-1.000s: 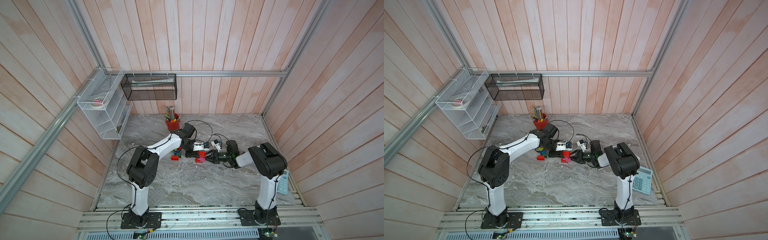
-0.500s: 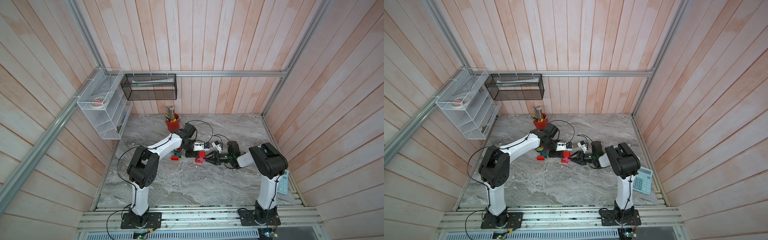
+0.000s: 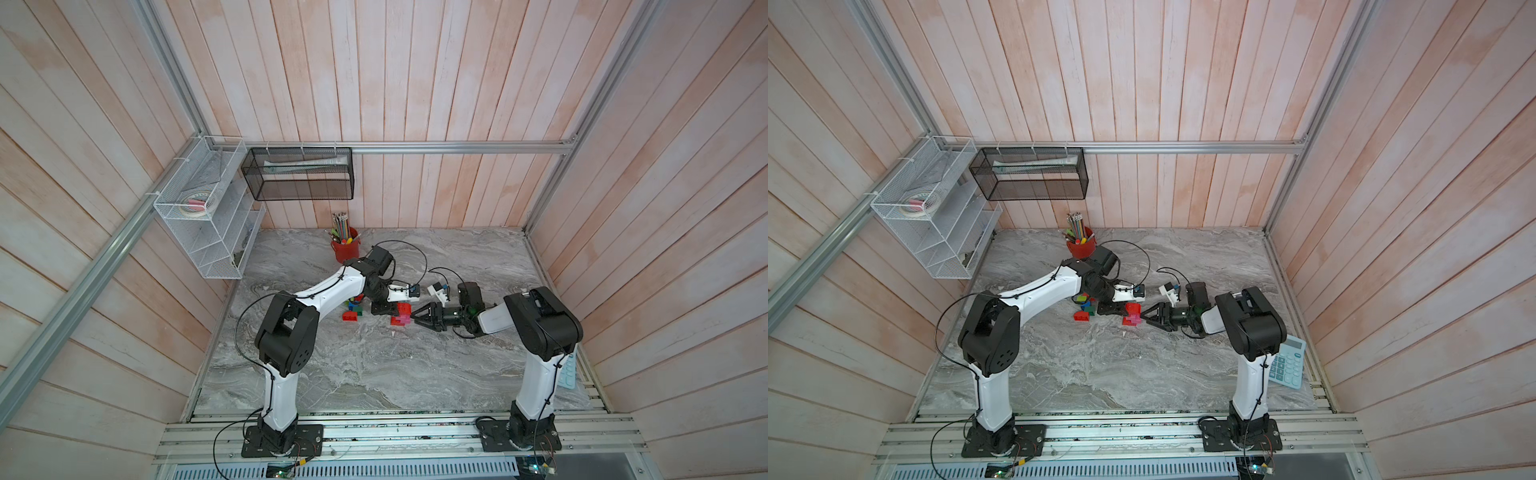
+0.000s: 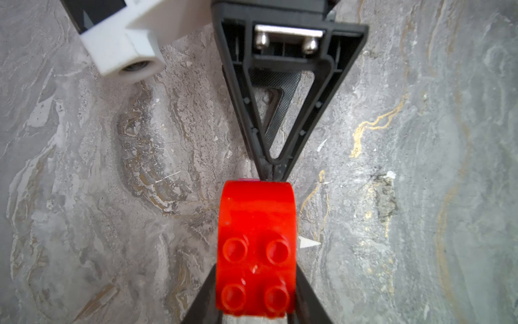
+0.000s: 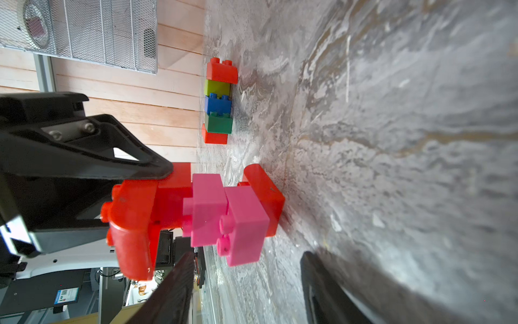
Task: Assemble the letter s with lego
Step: Assemble the lego brick with the lego brick.
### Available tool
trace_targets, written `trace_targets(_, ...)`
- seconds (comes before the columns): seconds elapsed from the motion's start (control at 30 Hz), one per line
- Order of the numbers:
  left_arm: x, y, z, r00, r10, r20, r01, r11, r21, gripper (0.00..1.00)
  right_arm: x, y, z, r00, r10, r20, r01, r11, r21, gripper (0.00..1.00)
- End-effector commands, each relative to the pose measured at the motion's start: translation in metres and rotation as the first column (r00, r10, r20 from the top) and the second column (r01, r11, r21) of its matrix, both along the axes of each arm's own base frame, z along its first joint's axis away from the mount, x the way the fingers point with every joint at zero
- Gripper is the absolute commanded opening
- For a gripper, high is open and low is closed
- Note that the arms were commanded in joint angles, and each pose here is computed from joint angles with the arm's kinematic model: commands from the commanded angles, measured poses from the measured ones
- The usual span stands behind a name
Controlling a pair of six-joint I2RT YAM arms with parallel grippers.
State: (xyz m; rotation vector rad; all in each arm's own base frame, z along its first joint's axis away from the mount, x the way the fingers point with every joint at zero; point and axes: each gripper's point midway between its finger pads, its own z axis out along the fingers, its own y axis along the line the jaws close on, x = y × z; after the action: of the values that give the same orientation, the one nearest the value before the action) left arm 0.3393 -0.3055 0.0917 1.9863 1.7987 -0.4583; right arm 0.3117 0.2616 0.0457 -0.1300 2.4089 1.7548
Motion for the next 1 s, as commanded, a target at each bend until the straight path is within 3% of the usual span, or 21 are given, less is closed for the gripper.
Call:
trace_targets(0.0,0.002,0.012,-0.029,1.000,0.018,-0.017,-0.016,0.995,0.103,0.32,0.000,0.006,0.000,1.000,-0.008,-0.026,0.008,1.000,0.015,0.63)
trace_targets(0.97,0.003,0.009,-0.027,1.000,0.017,-0.009,-0.016,0.994,0.108,0.34,0.009,0.019,-0.004,0.997,-0.028,-0.076,0.032,0.998,0.051,0.62)
